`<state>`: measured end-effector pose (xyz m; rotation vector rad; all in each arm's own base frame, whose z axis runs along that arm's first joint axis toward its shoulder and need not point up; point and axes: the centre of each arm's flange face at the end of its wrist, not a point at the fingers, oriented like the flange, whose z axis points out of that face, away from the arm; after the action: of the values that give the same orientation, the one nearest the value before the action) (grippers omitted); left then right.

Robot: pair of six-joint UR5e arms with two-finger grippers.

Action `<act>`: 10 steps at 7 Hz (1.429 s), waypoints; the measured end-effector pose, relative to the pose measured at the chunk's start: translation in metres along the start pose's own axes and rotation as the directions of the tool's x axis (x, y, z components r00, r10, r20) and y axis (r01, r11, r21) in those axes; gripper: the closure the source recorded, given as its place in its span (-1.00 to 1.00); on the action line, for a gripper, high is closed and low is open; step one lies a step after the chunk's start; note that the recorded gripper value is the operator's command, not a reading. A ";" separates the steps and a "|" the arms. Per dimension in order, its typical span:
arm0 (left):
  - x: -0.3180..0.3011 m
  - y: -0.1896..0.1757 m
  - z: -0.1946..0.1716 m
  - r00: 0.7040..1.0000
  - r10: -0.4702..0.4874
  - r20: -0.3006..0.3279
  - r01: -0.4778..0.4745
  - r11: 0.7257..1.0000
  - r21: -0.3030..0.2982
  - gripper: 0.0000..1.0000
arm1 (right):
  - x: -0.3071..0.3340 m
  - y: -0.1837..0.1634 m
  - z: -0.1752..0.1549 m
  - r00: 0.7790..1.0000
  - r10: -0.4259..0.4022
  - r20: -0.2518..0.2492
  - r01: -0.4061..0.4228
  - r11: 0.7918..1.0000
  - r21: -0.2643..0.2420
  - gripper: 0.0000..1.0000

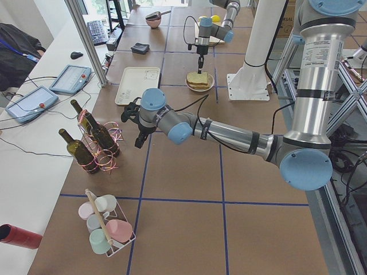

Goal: Make sandwich and place on tray
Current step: 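Lay the bread slice on the egg toast and open the right gripper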

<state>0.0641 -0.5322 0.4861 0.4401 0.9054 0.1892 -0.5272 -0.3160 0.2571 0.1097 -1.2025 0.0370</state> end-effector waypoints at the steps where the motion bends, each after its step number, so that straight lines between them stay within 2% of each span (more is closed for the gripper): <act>1: 0.000 0.000 0.000 1.000 -0.001 0.000 0.001 1.000 -0.001 -1.00 | 0.002 0.000 0.001 1.000 0.003 -0.013 -0.003 1.000 -0.002 0.42; 2: 0.000 0.000 0.001 1.000 -0.002 0.000 0.002 1.000 -0.001 -1.00 | 0.003 0.001 0.003 1.000 0.005 -0.024 -0.005 1.000 -0.007 -0.99; 5: 0.021 -0.013 0.004 0.999 -0.033 -0.019 0.033 0.999 0.005 -1.00 | -0.001 0.000 -0.004 0.999 0.013 -0.051 -0.013 1.000 -0.014 -1.00; 7: 0.072 -0.024 0.023 0.993 -0.092 -0.072 0.092 0.996 -0.003 -1.00 | -0.007 -0.017 -0.038 0.989 0.041 -0.142 -0.044 0.999 -0.019 -1.00; 9: 0.150 -0.018 0.045 0.980 -0.161 -0.117 0.160 0.987 -0.012 -1.00 | 0.013 -0.063 -0.076 0.968 0.041 -0.246 -0.048 0.999 -0.022 -1.00; 10: 0.196 -0.008 0.055 0.969 -0.204 -0.138 0.203 0.979 -0.023 -1.00 | 0.030 -0.090 -0.093 0.952 0.010 -0.306 -0.020 0.999 -0.030 -1.00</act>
<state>0.2271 -0.4887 0.3712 0.3256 1.0805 0.0363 -0.4219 -0.3964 0.2464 0.0632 -0.8931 0.0456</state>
